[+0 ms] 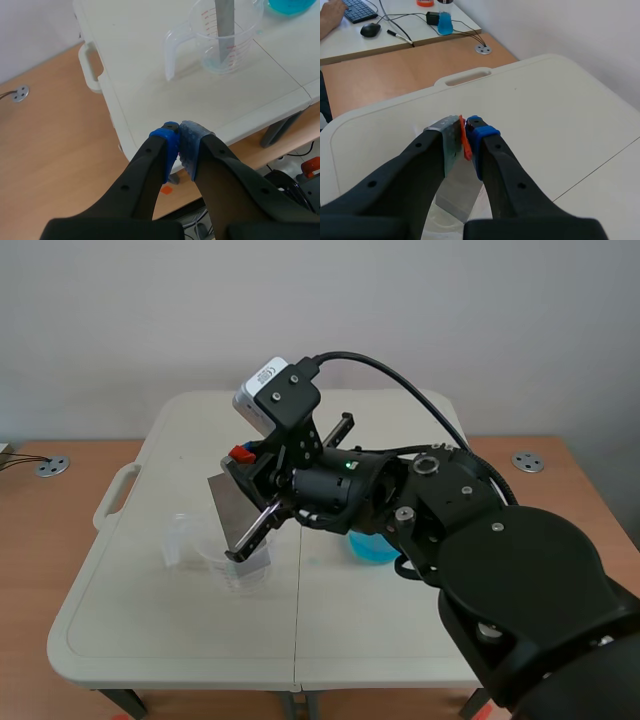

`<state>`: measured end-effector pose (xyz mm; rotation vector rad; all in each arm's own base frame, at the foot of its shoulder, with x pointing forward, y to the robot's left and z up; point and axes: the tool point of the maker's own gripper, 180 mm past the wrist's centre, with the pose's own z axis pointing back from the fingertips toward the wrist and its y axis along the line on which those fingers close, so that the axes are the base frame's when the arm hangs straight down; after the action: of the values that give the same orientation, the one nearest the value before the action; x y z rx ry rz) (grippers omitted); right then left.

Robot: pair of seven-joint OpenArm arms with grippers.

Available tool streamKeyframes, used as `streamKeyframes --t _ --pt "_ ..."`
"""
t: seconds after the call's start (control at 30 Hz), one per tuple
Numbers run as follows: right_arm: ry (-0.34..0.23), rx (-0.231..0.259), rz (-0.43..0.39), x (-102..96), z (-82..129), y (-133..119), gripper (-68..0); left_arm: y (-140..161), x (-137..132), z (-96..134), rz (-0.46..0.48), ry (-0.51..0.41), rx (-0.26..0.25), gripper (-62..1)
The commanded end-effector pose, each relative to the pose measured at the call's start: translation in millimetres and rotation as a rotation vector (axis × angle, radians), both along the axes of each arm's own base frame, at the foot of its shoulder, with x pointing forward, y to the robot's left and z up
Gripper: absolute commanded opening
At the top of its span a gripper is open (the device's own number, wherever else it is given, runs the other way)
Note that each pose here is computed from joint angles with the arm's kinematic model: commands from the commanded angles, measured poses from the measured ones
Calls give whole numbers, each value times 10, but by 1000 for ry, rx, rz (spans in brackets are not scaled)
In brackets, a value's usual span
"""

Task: Hold the metal plate by the orange handle, dip it into the blue solution, take it out and point at it, then put the plate back in the beaker on the left.
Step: 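Return to the home posture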

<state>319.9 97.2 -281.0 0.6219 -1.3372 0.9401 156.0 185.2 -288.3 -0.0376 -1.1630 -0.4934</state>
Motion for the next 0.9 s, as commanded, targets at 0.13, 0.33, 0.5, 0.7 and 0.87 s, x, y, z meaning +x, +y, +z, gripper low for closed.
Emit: streamKeyframes --t 0.13,0.33,0.5,0.7,0.87 --pt "-39 11 -24 105 122 -31 -455 -24 24 42 -4 -17 -11 -594" --pt "-39 12 -24 105 124 -31 -237 -28 20 35 -11 -16 -2 -514" --pt "-39 13 -23 105 125 -29 -168 -28 37 42 -11 -20 -2 14" --pt "-40 14 -26 111 128 -35 -92 30 102 -35 9 20 32 14" --pt "-35 19 -28 112 127 -50 -92 17 111 -24 4 15 26 14"
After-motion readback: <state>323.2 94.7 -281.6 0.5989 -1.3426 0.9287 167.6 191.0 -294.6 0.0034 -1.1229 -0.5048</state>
